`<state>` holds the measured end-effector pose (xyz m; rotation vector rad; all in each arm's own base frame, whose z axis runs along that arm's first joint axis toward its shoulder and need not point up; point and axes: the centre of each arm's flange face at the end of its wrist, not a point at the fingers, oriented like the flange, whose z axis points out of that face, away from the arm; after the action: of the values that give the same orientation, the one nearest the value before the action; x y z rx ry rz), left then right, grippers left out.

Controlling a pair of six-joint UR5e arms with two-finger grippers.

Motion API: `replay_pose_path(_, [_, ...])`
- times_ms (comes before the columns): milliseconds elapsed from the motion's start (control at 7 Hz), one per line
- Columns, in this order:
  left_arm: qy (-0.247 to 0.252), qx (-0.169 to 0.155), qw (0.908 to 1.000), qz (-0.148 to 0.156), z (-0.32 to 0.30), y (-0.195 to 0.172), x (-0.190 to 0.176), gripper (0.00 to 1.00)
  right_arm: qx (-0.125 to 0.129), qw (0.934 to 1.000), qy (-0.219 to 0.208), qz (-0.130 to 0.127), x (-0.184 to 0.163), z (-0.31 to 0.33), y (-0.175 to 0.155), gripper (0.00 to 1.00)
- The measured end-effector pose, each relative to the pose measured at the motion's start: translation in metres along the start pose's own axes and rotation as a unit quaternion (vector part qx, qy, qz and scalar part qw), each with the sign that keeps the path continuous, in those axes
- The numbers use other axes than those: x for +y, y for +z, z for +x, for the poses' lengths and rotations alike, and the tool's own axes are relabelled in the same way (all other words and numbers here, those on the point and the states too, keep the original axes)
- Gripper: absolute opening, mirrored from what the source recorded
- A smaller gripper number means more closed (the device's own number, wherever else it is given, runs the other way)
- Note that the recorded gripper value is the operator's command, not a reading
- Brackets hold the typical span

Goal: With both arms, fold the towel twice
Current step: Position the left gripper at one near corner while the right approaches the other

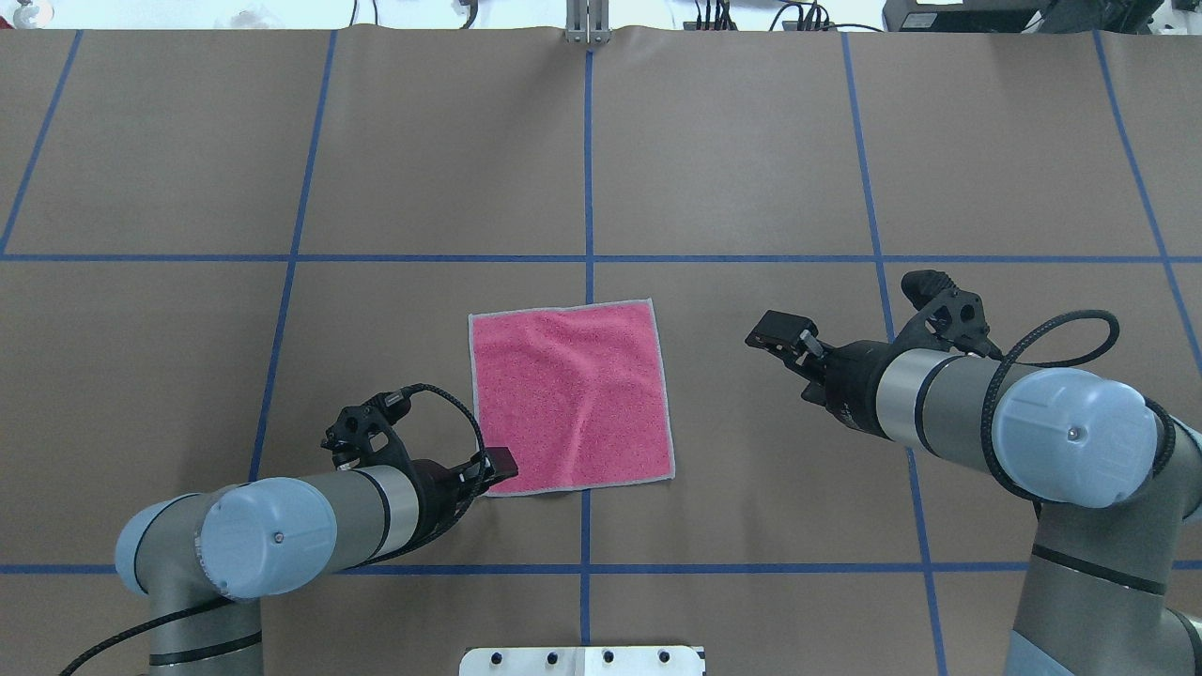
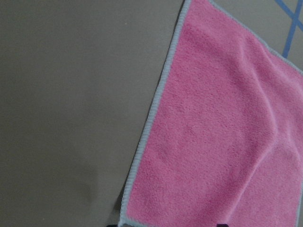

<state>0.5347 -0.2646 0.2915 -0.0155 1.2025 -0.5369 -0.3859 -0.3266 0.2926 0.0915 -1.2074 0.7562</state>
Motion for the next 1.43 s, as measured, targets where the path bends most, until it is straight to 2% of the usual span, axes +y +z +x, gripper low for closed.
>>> replay_pose_path(857, [0.000,-0.015,0.9999,0.005,-0.006,0.018,0.000,0.66,-0.001,1.0000,-0.006,0.005,0.009,0.003,0.004,0.98])
replay_pose_path(1143, [0.001,-0.020,0.9998,0.006,-0.009,0.023,0.000,0.51,0.000,1.0000,-0.006,0.005,0.010,0.004,0.004,0.98])
replay_pose_path(1286, [0.001,-0.020,0.9998,0.006,-0.008,0.024,0.000,0.38,0.000,1.0000,-0.006,0.005,0.010,0.004,0.004,0.98])
replay_pose_path(1429, [0.001,-0.019,0.9998,0.006,-0.006,0.025,0.001,0.37,0.000,1.0000,-0.006,0.005,0.010,0.004,0.004,0.98])
